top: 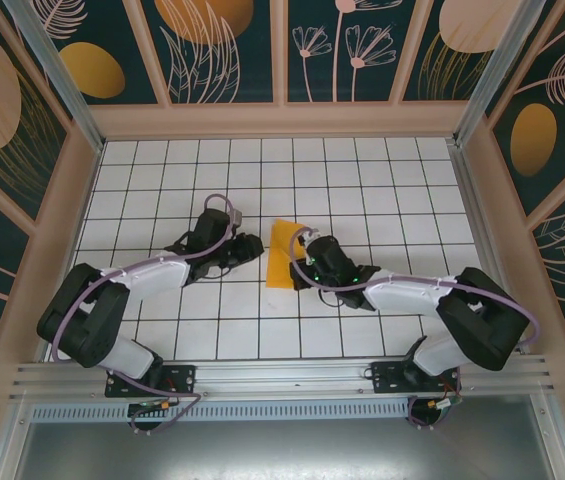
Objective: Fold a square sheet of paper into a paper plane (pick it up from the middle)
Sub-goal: Fold the triangle a second time at the center of the table.
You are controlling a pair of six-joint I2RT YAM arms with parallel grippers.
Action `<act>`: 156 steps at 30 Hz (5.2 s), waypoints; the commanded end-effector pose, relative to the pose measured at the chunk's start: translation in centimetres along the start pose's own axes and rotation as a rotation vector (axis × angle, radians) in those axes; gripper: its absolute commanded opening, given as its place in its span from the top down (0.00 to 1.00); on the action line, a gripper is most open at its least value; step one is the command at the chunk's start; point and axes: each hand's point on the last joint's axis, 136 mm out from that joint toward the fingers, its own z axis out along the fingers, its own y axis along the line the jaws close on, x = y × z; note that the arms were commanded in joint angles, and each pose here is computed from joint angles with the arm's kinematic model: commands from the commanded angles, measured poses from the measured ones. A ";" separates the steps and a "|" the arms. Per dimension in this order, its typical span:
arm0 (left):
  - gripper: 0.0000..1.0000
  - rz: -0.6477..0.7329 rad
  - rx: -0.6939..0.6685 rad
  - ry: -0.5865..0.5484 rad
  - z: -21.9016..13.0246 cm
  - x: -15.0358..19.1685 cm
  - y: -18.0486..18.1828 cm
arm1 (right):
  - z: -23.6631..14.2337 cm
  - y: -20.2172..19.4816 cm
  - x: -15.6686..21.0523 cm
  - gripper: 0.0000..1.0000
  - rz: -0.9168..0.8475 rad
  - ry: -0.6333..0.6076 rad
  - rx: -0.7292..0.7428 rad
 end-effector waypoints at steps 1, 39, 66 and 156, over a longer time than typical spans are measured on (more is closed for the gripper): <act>0.74 -0.003 0.093 0.036 0.3 0.9 -1.6 | -1.0 2.2 -0.9 1.00 0.050 -0.010 -0.180; 0.87 0.016 -0.077 0.213 6.0 6.4 3.0 | 1.5 -3.9 0.8 1.00 0.152 0.156 -0.069; 0.97 -0.091 0.064 0.149 5.1 6.4 -2.2 | 0.7 -1.6 -0.4 1.00 0.424 0.053 -0.185; 0.99 0.122 -0.305 0.136 4.7 6.2 4.9 | 5.5 -6.0 -0.4 1.00 0.111 0.313 0.030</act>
